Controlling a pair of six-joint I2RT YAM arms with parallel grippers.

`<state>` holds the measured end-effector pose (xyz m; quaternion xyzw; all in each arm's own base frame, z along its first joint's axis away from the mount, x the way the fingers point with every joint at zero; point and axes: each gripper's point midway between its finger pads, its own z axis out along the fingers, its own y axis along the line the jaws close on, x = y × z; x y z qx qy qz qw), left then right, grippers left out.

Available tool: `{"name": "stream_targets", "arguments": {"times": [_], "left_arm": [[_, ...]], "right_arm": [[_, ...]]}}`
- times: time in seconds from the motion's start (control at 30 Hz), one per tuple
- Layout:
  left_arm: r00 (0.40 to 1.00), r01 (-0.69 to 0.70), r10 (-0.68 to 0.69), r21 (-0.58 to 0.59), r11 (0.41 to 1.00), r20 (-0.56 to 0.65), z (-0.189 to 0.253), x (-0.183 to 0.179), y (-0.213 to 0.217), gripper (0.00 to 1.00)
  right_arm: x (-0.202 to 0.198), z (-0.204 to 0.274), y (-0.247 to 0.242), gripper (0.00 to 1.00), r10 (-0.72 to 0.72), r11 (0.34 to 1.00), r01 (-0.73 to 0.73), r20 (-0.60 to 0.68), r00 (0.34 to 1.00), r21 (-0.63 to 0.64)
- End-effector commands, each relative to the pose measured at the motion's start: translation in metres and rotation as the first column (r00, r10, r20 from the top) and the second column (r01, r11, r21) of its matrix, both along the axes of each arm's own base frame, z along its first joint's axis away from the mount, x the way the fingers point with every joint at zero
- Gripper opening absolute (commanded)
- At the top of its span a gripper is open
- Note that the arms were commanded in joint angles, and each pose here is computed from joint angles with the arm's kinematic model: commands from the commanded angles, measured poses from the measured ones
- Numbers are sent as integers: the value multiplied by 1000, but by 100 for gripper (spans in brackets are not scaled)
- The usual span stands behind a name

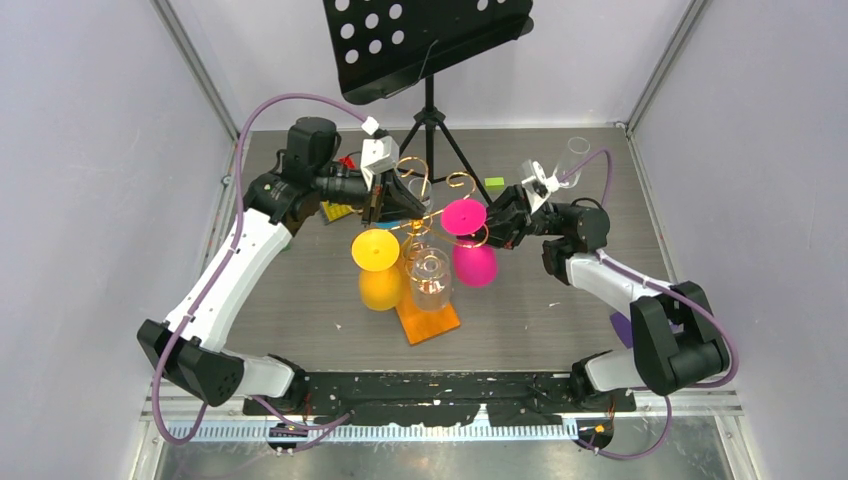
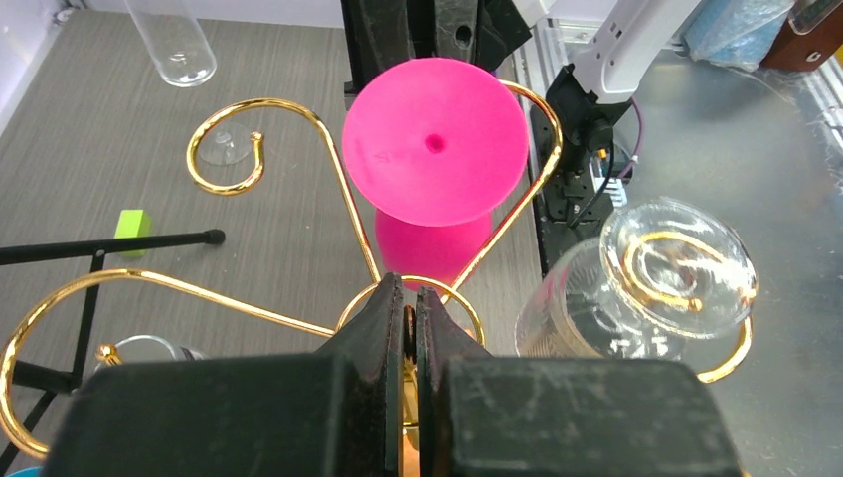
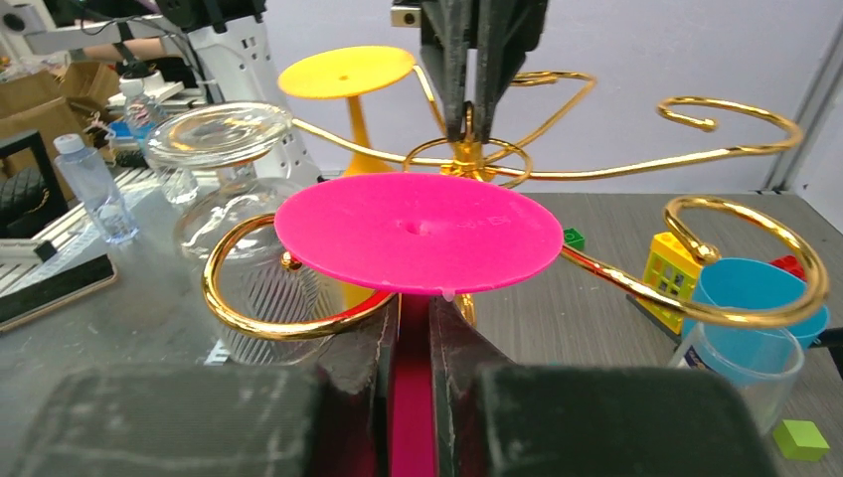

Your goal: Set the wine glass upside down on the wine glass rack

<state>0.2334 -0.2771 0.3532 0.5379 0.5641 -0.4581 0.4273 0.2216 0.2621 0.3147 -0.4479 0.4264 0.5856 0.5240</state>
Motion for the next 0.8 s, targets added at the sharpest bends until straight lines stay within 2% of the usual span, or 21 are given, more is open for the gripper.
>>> {"name": "stream_targets", "arguments": {"times": [0.0, 0.5, 0.77], "left_arm": [[998, -70, 70, 43, 997, 0, -15, 21, 1, 0], [995, -98, 99, 37, 994, -16, -16, 27, 0, 0], [994, -106, 107, 36, 994, -26, -15, 30, -1, 0]], "right_arm": [[-39, 26, -2, 5, 85, 996, -90, 233, 969, 10], [-56, 26, -9, 5, 84, 996, -90, 246, 966, 15], [-68, 20, -3, 5, 164, 986, -161, 243, 956, -32]]}}
